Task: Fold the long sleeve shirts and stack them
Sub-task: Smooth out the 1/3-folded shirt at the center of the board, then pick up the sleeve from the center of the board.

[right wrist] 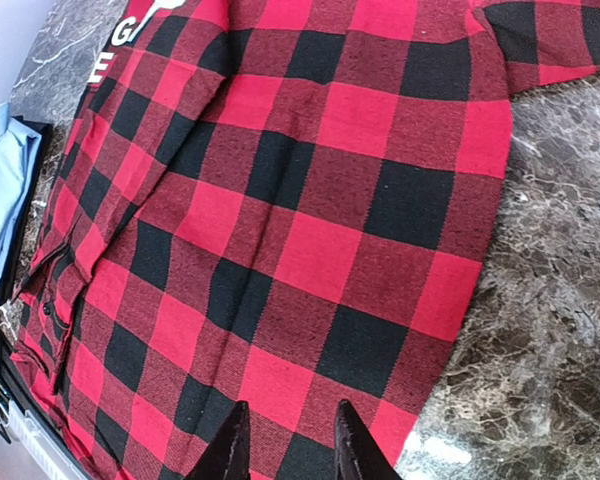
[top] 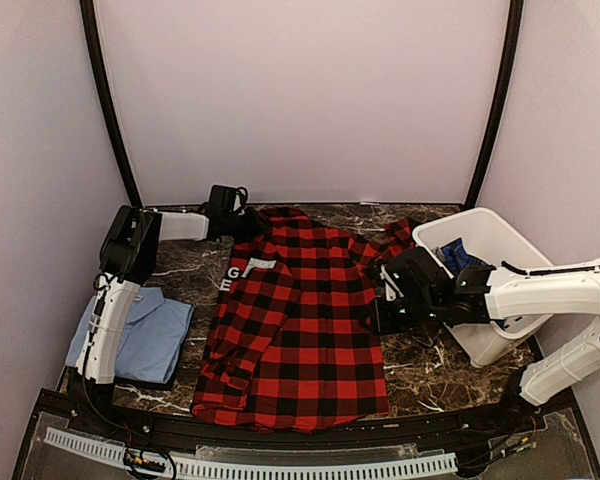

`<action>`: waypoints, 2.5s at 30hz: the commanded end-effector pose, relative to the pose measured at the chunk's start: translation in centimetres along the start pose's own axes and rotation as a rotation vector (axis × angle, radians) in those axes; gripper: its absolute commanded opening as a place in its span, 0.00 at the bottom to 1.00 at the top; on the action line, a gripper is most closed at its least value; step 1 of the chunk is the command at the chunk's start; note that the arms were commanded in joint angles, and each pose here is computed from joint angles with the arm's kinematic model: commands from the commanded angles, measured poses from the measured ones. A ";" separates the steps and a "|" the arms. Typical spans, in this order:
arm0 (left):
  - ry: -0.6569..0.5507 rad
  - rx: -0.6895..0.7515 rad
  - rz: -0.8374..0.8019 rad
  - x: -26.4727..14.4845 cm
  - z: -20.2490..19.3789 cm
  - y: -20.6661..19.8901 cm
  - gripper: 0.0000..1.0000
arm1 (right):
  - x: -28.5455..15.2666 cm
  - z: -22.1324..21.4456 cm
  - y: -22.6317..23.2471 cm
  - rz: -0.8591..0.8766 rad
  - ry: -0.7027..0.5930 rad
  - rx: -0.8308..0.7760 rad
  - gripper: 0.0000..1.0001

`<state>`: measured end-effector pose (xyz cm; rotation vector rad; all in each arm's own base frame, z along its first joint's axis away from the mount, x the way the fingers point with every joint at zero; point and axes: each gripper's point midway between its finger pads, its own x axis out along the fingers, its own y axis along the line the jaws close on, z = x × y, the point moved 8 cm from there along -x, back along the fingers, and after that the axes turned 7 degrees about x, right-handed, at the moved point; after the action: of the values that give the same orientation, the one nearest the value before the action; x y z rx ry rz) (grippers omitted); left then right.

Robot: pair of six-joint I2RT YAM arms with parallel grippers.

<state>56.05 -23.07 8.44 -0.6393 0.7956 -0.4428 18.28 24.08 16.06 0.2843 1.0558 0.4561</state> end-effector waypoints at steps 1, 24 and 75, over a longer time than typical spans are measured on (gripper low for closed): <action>0.001 0.047 -0.051 -0.7 2.0 -1.4 0.25 | -1.0 0.7 0.3 -0.018 -0.051 0.009 0.26; 0.059 0.176 -0.252 -12.0 -1.3 -10.8 0.40 | -1.1 11.6 -0.5 -0.161 -0.223 0.044 0.56; 0.225 -0.106 -0.105 -17.0 -13.2 0.4 0.36 | 10.3 26.3 -10.1 -0.887 -0.193 -0.094 0.61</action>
<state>35.30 -17.54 7.98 -0.7535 1.0283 -0.5467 46.67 21.98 16.33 -0.1394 0.8538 -0.2080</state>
